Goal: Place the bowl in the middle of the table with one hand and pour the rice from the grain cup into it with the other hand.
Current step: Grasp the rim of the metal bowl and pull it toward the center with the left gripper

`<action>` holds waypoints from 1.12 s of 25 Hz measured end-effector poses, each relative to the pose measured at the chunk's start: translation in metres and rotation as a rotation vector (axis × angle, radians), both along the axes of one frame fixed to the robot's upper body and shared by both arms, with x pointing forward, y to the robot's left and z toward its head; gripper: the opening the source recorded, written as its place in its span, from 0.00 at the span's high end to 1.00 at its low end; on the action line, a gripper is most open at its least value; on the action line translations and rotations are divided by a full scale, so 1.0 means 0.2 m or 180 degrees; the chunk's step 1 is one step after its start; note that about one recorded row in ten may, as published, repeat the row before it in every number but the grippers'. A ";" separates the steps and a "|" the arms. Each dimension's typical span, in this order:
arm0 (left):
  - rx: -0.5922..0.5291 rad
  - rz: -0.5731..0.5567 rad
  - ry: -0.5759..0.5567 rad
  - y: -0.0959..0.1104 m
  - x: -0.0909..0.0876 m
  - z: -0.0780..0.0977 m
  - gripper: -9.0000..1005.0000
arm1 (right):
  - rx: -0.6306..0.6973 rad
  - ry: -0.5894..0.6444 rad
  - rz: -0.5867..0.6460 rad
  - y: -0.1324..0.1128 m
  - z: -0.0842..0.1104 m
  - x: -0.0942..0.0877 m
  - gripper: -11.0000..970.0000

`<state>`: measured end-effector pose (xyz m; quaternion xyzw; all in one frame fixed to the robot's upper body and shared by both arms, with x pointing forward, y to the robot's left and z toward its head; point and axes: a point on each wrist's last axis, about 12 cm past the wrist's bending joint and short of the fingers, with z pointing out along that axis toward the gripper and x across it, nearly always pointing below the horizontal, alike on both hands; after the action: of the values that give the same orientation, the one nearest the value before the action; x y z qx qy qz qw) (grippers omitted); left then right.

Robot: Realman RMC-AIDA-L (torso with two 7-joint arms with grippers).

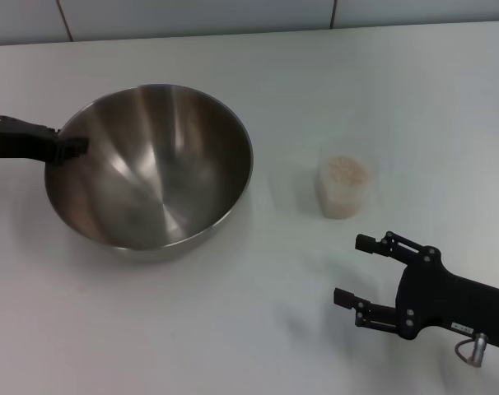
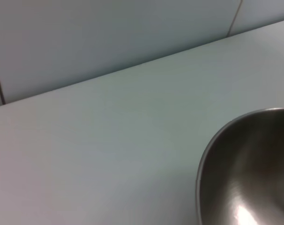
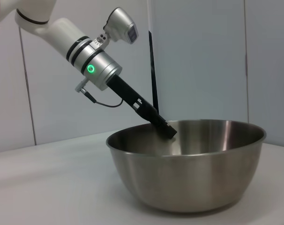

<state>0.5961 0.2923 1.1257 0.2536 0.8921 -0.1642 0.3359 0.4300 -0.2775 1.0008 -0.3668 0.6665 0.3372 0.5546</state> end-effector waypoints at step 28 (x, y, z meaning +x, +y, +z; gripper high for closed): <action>-0.0178 -0.0147 -0.0173 -0.11 0.07 0.25 0.95 | -0.0010 -0.0002 -0.0037 -0.01 0.00 0.00 0.15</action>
<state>0.6097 0.2701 1.1749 0.2690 0.8716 -0.1899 0.3631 0.4296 -0.2786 1.0001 -0.3639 0.6689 0.3328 0.5562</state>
